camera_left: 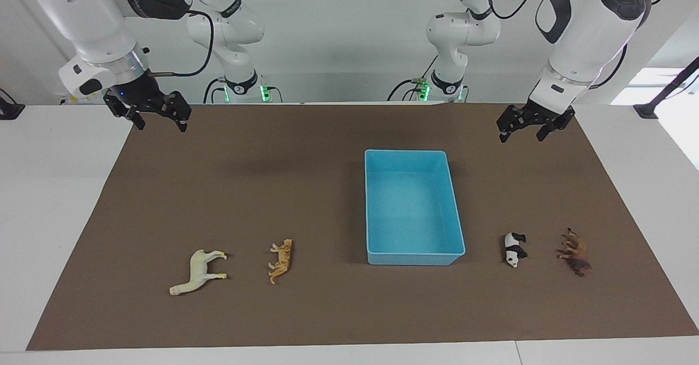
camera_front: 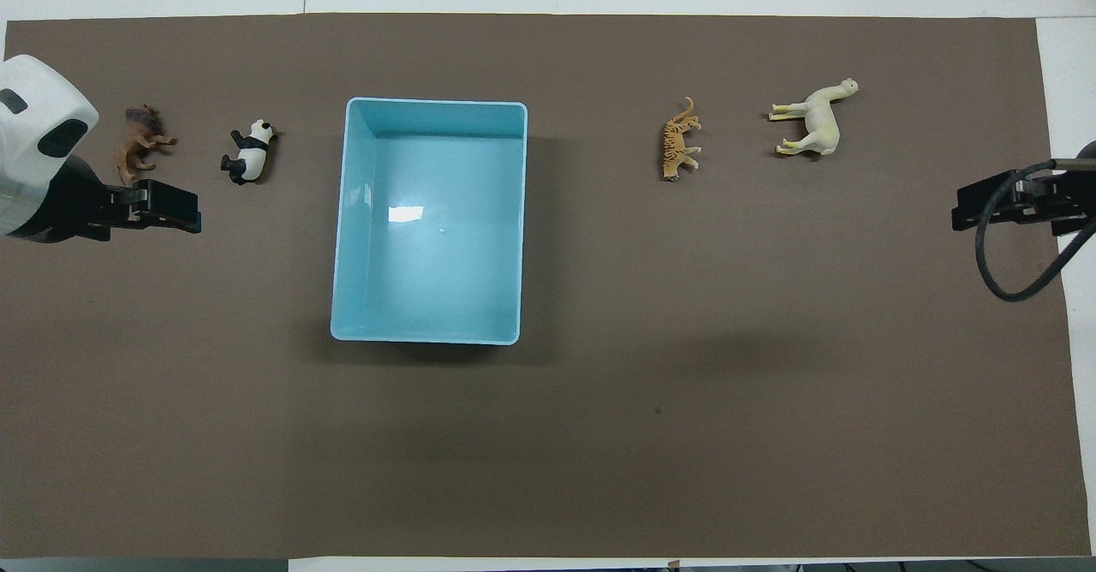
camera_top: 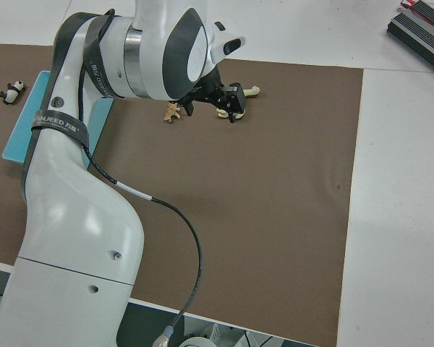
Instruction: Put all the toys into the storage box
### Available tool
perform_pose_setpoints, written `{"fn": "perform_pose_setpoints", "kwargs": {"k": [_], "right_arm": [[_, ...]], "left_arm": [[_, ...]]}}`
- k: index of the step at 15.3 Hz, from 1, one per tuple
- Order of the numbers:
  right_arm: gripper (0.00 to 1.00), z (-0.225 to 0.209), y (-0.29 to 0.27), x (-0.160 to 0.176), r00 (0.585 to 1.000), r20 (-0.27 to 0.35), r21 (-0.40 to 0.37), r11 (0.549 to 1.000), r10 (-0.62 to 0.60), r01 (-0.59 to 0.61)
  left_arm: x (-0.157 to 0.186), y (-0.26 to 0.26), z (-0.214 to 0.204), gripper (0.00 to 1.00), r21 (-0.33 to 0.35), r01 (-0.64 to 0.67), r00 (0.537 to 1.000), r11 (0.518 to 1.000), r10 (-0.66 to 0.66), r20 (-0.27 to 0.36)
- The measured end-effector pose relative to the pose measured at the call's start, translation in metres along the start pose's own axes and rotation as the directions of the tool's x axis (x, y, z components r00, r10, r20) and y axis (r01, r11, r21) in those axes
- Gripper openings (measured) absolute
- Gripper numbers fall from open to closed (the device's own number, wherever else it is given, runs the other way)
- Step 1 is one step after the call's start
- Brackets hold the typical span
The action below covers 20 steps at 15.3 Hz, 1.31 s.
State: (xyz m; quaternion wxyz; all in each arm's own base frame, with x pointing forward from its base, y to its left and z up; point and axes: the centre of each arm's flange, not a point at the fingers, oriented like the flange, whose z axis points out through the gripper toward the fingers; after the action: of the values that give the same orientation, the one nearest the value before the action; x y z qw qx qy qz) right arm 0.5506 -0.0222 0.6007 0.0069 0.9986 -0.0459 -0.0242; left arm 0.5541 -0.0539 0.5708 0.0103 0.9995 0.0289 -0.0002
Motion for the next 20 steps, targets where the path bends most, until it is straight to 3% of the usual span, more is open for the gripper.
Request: {"fn": "perform_pose_setpoints", "kwargs": {"k": [4,7,10,13,16,18,20], "right_arm": [[1.00,0.001,0.003,0.002,1.000,-0.011,0.001,1.000,0.006,-0.006],[1.00,0.016,0.007,0.012,0.999,-0.053,0.002,1.000,-0.011,0.011],[1.00,0.061,0.005,0.041,0.997,-0.074,-0.002,1.000,-0.013,0.013],[1.00,0.118,0.002,0.078,0.996,-0.093,-0.007,1.000,-0.016,0.016],[1.00,0.159,-0.005,0.102,0.992,-0.125,-0.010,1.000,-0.026,0.025],[1.00,0.175,-0.007,0.111,0.988,-0.144,-0.016,0.999,-0.051,0.050],[1.00,0.189,-0.008,0.118,0.983,-0.158,-0.023,0.996,-0.093,0.091]], "left_arm": [[0.013,-0.018,-0.001,1.00,-0.024,0.145,0.985,0.989,-0.147,-0.089],[0.014,-0.021,-0.001,1.00,-0.022,0.157,0.983,0.987,-0.159,-0.096],[0.028,-0.025,0.012,1.00,0.032,0.132,0.982,0.991,-0.126,-0.142],[0.074,-0.031,0.063,1.00,0.066,0.100,0.987,0.993,-0.091,-0.130],[0.124,-0.039,0.144,1.00,0.070,0.075,0.985,0.995,-0.062,-0.163],[0.142,-0.044,0.190,1.00,0.066,0.070,0.984,0.995,-0.058,-0.170],[0.150,-0.043,0.209,1.00,0.069,0.038,0.983,0.997,-0.025,-0.180]]}}
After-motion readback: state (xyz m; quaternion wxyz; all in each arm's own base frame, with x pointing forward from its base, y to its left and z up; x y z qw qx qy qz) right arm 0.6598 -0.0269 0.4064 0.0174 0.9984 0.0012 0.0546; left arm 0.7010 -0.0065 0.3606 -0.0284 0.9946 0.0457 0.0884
